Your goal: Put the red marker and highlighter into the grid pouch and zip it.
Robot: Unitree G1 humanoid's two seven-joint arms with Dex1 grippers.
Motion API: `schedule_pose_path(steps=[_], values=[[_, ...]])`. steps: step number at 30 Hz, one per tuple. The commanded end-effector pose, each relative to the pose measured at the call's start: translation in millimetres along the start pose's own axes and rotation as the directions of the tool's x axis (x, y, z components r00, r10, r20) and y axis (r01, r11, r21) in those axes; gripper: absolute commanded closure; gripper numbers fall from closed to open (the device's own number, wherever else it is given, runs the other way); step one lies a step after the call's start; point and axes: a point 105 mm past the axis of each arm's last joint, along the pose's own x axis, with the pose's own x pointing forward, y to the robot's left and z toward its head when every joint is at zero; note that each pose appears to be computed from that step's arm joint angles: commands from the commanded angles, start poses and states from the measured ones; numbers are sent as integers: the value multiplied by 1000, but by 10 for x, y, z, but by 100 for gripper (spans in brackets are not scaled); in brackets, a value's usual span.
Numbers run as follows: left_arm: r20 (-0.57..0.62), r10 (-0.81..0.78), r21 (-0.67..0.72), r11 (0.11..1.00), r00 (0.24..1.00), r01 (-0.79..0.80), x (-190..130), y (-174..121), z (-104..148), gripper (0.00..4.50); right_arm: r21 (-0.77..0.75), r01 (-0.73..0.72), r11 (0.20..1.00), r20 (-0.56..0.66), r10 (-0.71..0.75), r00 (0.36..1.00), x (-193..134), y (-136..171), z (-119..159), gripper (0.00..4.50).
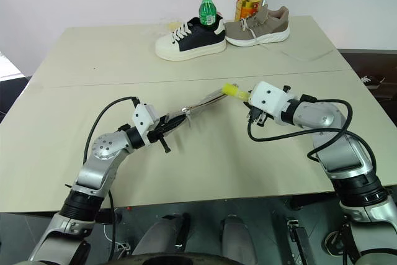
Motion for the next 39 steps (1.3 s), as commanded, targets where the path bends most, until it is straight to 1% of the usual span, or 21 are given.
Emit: schedule_pose_path(steps=[1,11,15,17,20,23,26,29,32,33,34,36,38,39], values=[[58,32,4,999,998,-32,-8,74,134,450,-24,43,999,35,-42,999,-93,-123,111,366],[62,7,14,1000,998,-8,10,33,148,450,-49,18,999,25,-17,1000,-59,-68,115,366],[58,-16,38,999,998,14,13,1,170,450,-142,-40,989,13,43,999,-44,19,134,366],[50,-39,56,998,998,36,6,-19,180,450,-219,-80,972,8,83,996,-40,72,161,366],[29,-79,76,994,996,77,-11,-55,173,450,-291,-113,950,13,122,992,-32,114,206,366],[8,-145,92,985,989,143,-27,-125,170,450,-394,-162,905,28,188,982,-14,194,313,366],[4,-212,90,973,977,211,-14,-196,202,450,-513,-209,833,52,273,961,42,336,469,366],[4,-247,92,965,969,246,11,-225,230,450,-566,-214,796,87,316,945,105,425,587,366],[6,-257,95,962,966,255,32,-231,252,450,-573,-225,788,109,346,932,133,483,656,366],[6,-257,96,962,966,255,38,-228,257,450,-570,-233,788,109,353,929,133,497,662,316],[7,-248,96,964,969,246,38,-212,260,450,-548,-234,803,112,348,931,123,479,654,258],[6,-228,93,969,974,227,31,-180,255,450,-507,-217,834,122,319,940,102,412,642,161],[19,-190,68,980,982,189,23,-131,245,450,-414,-157,897,176,248,952,67,247,688,52],[31,-162,47,986,986,160,24,-94,243,450,-337,-125,933,215,205,955,36,140,730,6]])
